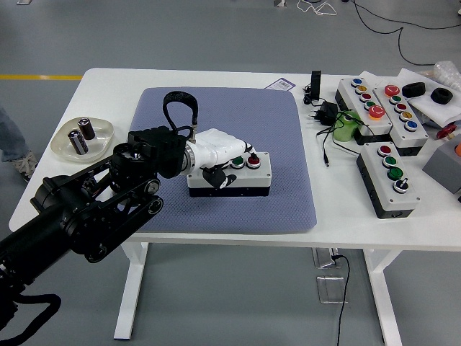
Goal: Pick up the button,place it on the desk,press the button,press the button
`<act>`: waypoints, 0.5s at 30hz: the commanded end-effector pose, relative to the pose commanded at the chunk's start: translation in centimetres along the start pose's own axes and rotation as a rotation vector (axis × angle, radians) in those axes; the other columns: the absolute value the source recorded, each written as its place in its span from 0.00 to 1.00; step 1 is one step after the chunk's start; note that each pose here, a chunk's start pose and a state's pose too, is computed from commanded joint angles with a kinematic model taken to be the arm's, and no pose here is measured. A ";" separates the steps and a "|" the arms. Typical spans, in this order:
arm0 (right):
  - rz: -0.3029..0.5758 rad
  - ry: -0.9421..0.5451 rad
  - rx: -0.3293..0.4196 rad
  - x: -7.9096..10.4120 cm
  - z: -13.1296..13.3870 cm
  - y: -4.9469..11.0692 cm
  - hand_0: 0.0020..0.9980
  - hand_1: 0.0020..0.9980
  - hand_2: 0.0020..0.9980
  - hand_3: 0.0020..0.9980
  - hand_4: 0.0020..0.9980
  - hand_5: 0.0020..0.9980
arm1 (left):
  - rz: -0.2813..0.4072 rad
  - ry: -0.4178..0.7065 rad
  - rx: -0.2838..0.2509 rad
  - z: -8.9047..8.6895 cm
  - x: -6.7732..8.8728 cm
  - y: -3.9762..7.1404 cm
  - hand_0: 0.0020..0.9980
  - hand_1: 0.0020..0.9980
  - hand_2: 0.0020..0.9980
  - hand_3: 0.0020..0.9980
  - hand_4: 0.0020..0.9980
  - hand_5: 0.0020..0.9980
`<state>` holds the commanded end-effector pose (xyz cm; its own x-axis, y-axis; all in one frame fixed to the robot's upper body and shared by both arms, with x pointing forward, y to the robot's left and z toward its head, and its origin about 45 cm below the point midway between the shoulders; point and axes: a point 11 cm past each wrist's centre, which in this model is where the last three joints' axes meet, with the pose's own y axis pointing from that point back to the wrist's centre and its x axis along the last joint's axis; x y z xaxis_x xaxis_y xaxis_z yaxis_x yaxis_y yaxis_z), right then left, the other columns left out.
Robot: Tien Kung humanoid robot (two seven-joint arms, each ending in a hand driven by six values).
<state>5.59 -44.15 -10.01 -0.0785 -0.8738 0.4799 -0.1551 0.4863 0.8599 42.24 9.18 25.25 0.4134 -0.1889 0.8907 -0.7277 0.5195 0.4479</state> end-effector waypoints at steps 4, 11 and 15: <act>0.001 -0.001 0.001 0.0 0.0 0.0 0.63 0.55 0.58 0.64 0.22 0.26 | -0.024 -0.010 0.012 -0.1 -0.7 -0.4 0.00 0.00 0.04 0.84 0.56 0.00; 0.003 -0.001 0.002 0.1 -0.1 0.0 0.63 0.55 0.58 0.64 0.22 0.26 | -0.075 -0.024 0.031 -0.5 -1.7 -0.5 0.00 0.00 0.04 0.84 0.56 0.00; 0.002 0.001 0.003 0.1 -0.1 0.0 0.63 0.55 0.58 0.64 0.22 0.26 | -0.058 -0.010 0.031 -0.7 -1.4 -0.3 0.00 0.00 0.04 0.84 0.56 0.00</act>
<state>5.71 -44.20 -9.97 -0.0779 -0.8727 0.4820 -0.1578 0.4882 0.8584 42.28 9.83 23.78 0.4500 -0.2263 0.8639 -0.7194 0.4814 0.5008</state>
